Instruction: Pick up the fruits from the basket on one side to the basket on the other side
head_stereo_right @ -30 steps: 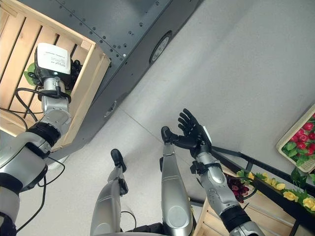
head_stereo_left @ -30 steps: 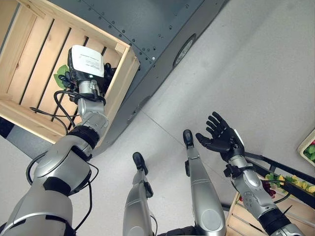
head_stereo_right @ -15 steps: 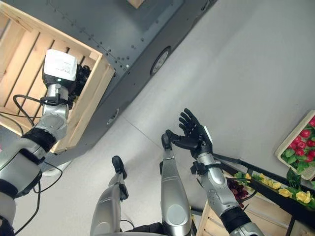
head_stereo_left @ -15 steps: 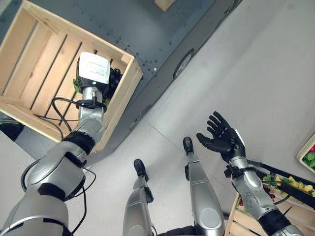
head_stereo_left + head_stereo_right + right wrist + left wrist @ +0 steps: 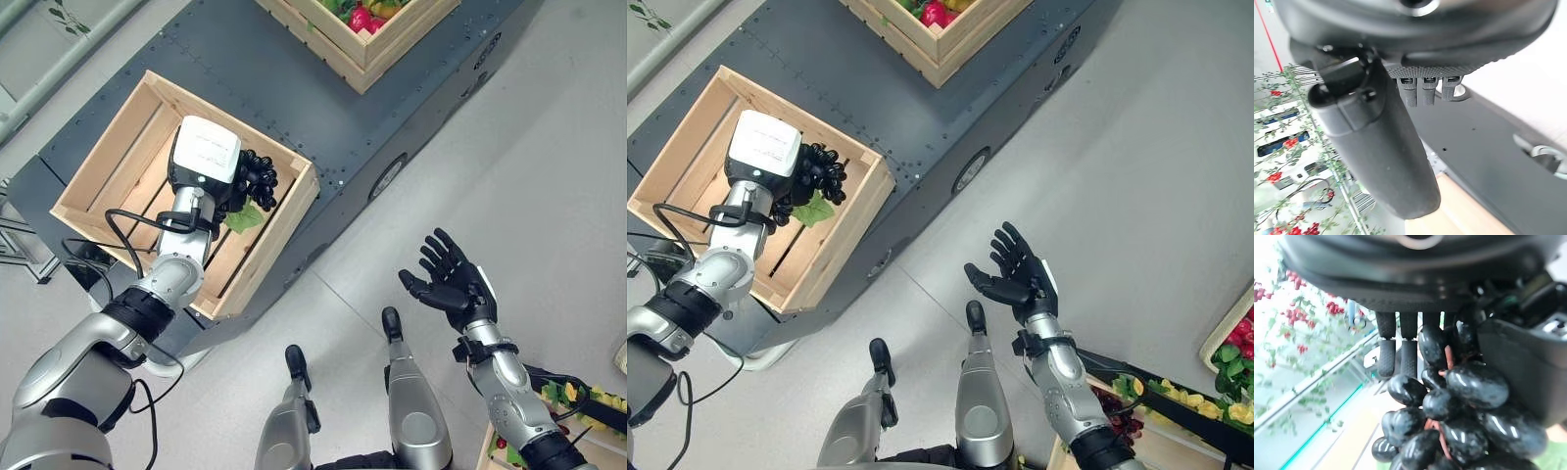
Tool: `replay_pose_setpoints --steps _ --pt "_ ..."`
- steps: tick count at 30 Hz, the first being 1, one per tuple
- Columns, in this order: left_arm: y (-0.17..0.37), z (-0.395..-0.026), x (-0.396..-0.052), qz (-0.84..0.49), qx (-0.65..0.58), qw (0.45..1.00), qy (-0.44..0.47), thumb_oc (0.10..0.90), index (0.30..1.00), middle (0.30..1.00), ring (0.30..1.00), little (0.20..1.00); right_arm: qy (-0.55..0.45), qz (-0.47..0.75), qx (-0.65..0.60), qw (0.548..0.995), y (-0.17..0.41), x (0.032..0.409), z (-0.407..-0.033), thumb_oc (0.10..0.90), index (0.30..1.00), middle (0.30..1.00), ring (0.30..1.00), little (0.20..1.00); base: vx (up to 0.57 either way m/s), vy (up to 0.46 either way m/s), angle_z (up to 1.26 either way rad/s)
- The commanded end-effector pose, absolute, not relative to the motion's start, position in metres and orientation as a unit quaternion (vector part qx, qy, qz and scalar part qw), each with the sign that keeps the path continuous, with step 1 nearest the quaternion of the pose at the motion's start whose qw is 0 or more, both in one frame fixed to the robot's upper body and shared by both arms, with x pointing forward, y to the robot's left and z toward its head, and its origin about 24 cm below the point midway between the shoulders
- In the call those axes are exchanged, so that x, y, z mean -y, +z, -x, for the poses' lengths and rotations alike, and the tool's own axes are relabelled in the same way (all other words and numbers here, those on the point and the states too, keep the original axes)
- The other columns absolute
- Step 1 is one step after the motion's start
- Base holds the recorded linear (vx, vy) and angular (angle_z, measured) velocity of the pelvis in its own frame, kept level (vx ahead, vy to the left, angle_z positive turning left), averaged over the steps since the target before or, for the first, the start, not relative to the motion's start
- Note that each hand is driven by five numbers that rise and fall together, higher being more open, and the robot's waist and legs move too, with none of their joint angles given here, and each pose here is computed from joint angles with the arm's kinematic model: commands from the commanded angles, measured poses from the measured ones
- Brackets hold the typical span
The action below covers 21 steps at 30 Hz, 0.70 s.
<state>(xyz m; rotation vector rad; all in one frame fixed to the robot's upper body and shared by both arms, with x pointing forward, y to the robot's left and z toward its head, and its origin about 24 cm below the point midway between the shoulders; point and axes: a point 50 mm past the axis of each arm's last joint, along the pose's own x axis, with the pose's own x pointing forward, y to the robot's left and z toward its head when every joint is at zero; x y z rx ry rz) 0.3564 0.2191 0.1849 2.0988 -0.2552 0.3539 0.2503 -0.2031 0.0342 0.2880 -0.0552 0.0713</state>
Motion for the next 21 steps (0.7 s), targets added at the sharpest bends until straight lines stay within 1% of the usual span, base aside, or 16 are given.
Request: replay_pose_setpoints --steps 1,3,7,8,9,12,15,18,19,21 --pt "0.219 -0.343 -0.261 -0.859 0.084 0.427 0.271 0.4 0.3 0.3 0.3 0.3 0.023 -0.16 0.088 0.983 0.05 0.21 -0.238 0.8 0.9 0.9 0.9 0.9 -0.01 -0.035 0.08" --pt "0.217 -0.34 -0.264 -0.845 0.101 0.443 0.281 0.4 0.3 0.3 0.3 0.3 0.018 -0.163 0.088 0.982 0.049 0.21 -0.236 0.8 0.9 0.9 0.9 0.9 -0.01 -0.043 0.15" --pt "0.213 -0.33 -0.265 -0.775 0.194 0.519 0.303 0.4 0.3 0.3 0.3 0.3 0.0 -0.167 0.102 0.981 0.049 0.213 -0.23 0.8 0.9 0.9 0.9 0.9 -0.02 -0.034 0.08" --pt "0.212 -0.329 -0.265 -0.766 0.204 0.526 0.308 0.4 0.3 0.3 0.3 0.3 -0.002 -0.168 0.107 0.98 0.05 0.214 -0.23 0.8 0.9 0.9 0.9 0.9 0.0 0.0 0.0" --pt "0.21 -0.325 -0.265 -0.735 0.24 0.551 0.314 0.4 0.3 0.3 0.3 0.3 -0.004 -0.167 0.115 0.979 0.053 0.214 -0.23 0.8 0.9 0.9 0.9 0.9 0.0 0.0 0.0" --pt "0.203 -0.314 -0.258 -0.669 0.31 0.589 0.329 0.4 0.3 0.3 0.3 0.3 -0.005 -0.165 0.13 0.978 0.057 0.212 -0.228 0.8 0.9 0.9 0.9 0.9 0.0 0.011 -0.08" --pt "0.196 -0.303 -0.244 -0.62 0.374 0.609 0.323 0.4 0.3 0.3 0.3 0.3 -0.007 -0.17 0.146 0.975 0.062 0.21 -0.228 0.8 0.9 0.9 0.9 0.9 0.01 0.005 -0.23" --pt "0.194 -0.297 -0.226 -0.59 0.426 0.621 0.29 0.4 0.3 0.3 0.3 0.3 0.002 -0.171 0.157 0.973 0.069 0.204 -0.232 0.8 0.9 0.9 0.9 0.9 0.02 0.008 -0.17" --pt "0.193 -0.297 -0.221 -0.567 0.433 0.645 0.274 0.4 0.3 0.3 0.3 0.3 0.007 -0.173 0.16 0.972 0.072 0.2 -0.233 0.8 0.9 0.9 0.9 0.9 0.02 0.016 -0.14" --pt "0.194 -0.296 -0.218 -0.54 0.437 0.668 0.267 0.4 0.3 0.3 0.3 0.3 0.014 -0.17 0.165 0.971 0.075 0.199 -0.235 0.8 0.9 0.9 0.9 0.9 0.01 0.025 -0.09"
